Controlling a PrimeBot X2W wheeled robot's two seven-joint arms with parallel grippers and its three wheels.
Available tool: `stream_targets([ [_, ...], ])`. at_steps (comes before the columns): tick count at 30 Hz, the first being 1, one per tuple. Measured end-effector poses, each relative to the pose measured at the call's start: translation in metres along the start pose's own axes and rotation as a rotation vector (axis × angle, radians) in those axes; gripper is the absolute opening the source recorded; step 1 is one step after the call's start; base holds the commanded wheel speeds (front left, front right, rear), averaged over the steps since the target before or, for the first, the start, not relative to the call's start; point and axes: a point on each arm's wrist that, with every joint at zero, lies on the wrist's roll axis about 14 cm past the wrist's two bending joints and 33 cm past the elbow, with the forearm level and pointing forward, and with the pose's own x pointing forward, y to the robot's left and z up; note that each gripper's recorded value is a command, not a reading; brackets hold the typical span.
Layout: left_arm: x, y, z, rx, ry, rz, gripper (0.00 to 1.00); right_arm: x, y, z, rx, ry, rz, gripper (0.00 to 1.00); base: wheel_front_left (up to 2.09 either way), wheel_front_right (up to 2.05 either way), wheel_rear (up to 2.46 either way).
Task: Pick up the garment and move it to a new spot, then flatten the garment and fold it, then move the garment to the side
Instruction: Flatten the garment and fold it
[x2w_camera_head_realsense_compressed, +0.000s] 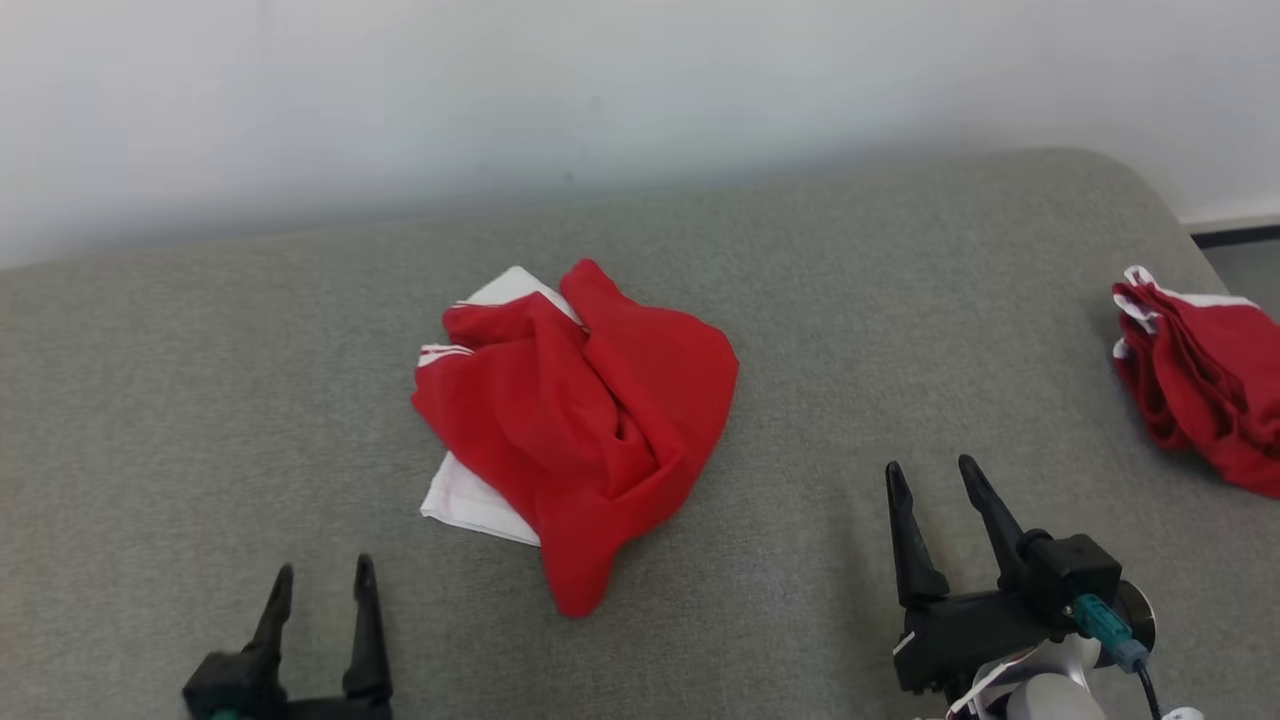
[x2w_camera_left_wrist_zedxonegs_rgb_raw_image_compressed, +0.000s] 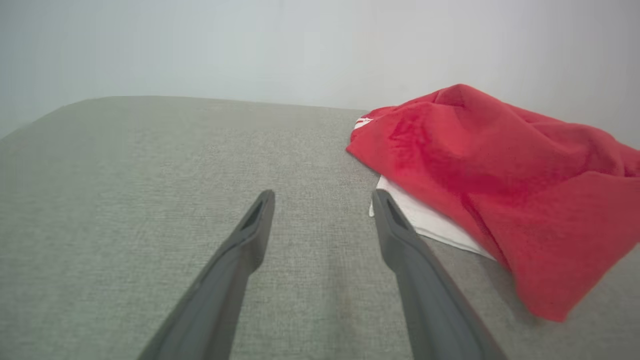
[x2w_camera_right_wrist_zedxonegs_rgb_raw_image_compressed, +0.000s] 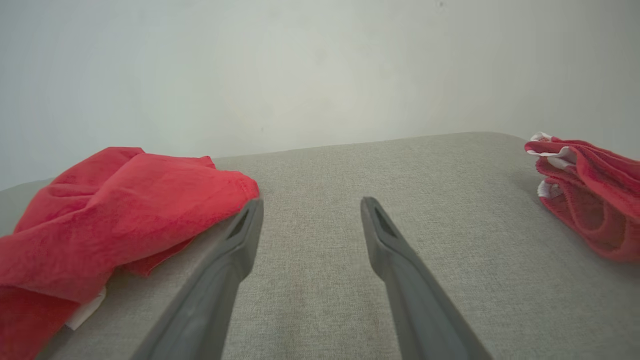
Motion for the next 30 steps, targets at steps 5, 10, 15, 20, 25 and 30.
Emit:
stream_targets([
  [5, 0.029, -0.025, -0.007, -0.005, 0.023, -0.074, 1.0, 0.0, -0.017, -0.005, -0.014, 0.017, -0.046, 1.0, 0.0, 0.0, 0.0],
  [10, 0.05, -0.037, -0.03, 0.02, 0.093, -0.092, 1.0, -0.004, -0.033, -0.011, -0.019, 0.037, -0.091, 1.0, 0.0, 0.0, 0.0],
  [15, 0.066, -0.045, -0.048, 0.021, 0.149, -0.102, 1.0, -0.006, -0.045, -0.017, -0.02, 0.057, -0.127, 1.0, 0.0, 0.0, 0.0],
  [20, 0.071, -0.044, -0.065, 0.032, 0.197, -0.092, 0.0, -0.008, -0.053, -0.021, -0.021, 0.07, -0.152, 1.0, 0.0, 0.0, 0.0],
  [25, 0.071, -0.041, -0.073, 0.04, 0.224, -0.087, 0.0, -0.006, -0.053, -0.023, -0.017, 0.075, -0.151, 1.0, 0.0, 0.0, 0.0],
  [30, 0.076, -0.038, -0.053, 0.033, 0.164, -0.082, 0.0, -0.005, -0.05, -0.023, -0.009, 0.073, -0.143, 1.0, 0.0, 0.0, 0.0],
])
